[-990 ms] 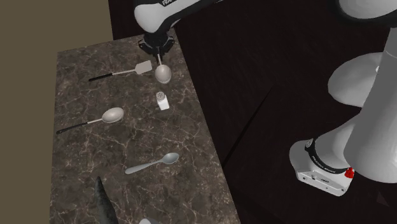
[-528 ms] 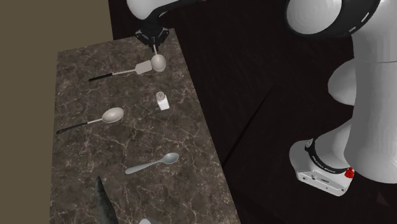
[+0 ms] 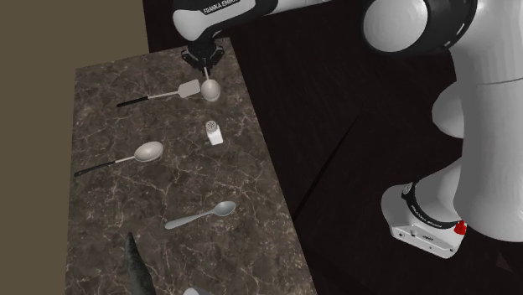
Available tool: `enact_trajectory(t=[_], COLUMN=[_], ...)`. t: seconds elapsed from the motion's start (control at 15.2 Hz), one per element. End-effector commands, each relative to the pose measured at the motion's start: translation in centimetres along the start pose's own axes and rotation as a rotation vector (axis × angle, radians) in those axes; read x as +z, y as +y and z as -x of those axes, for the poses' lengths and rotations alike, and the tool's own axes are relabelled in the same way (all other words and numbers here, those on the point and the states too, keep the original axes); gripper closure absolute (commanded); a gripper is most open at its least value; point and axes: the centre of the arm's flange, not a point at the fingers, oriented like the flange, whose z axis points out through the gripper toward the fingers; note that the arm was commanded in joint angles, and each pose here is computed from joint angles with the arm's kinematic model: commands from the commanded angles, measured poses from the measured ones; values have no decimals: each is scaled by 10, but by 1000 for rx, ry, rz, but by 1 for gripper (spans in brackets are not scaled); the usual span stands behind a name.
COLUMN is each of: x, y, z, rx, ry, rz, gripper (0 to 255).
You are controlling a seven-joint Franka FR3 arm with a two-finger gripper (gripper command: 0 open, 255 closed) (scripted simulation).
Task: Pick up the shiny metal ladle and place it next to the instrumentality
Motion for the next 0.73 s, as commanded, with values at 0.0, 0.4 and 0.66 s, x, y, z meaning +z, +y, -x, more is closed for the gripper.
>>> enact_trajectory(t=[0.0, 0.4, 0.66], x=[12, 44, 48], y=[1, 4, 5], z=[1, 1, 0], rx=[0, 0, 0], ry=[0, 0, 0], rz=[0, 0, 0], gripper=[255, 255, 255])
